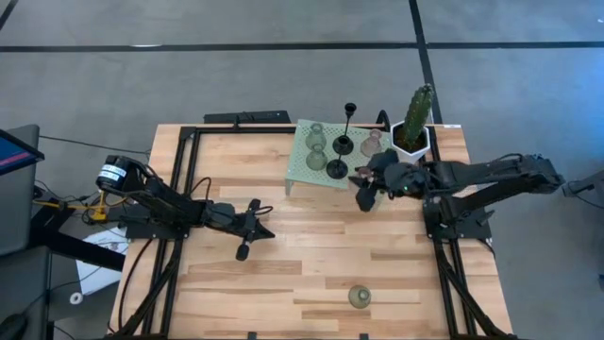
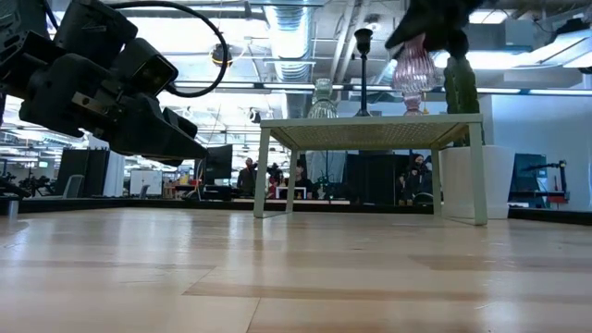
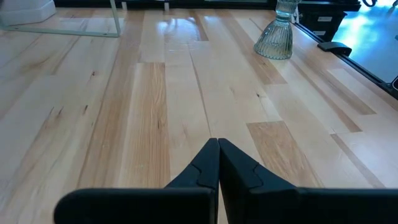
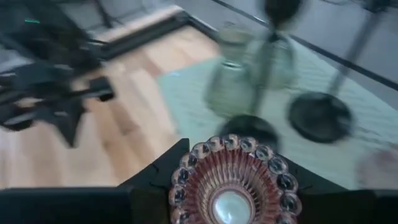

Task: Pick & Place candle stick holders
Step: Put the pink glass candle holder on the shelf aligned with the other pink glass candle holder

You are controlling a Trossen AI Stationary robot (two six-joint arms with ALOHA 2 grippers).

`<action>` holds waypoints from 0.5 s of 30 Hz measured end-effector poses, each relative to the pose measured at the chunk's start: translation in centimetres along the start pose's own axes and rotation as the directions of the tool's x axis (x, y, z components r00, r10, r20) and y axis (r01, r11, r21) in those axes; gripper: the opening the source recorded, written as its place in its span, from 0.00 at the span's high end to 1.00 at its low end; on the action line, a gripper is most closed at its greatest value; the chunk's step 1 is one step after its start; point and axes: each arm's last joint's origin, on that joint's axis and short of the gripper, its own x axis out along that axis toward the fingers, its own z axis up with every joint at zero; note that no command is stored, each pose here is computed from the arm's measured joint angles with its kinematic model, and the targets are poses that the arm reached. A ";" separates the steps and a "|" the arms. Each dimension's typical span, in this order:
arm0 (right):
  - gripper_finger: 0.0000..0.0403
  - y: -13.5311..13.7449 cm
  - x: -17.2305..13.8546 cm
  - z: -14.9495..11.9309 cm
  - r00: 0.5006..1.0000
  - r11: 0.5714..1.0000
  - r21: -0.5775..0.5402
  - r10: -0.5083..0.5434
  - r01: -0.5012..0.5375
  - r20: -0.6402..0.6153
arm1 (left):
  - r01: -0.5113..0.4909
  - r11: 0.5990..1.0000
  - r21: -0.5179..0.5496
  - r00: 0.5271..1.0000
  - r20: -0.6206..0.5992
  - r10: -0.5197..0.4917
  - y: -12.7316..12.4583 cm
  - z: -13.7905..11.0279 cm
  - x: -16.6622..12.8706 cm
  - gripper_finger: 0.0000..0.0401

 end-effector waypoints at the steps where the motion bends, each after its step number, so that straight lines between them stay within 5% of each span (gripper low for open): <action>1: 0.66 -0.4 0.2 0.0 1.000 1.000 0.003 -0.023 0.023 -0.011 | 0.000 1.000 0.000 1.000 0.000 0.000 0.0 0.0 0.0 0.99; 15: 0.66 -3.1 2.7 0.2 0.980 0.983 0.029 -0.179 0.182 -0.083 | 0.000 1.000 0.000 1.000 0.000 0.000 0.0 0.0 0.0 0.99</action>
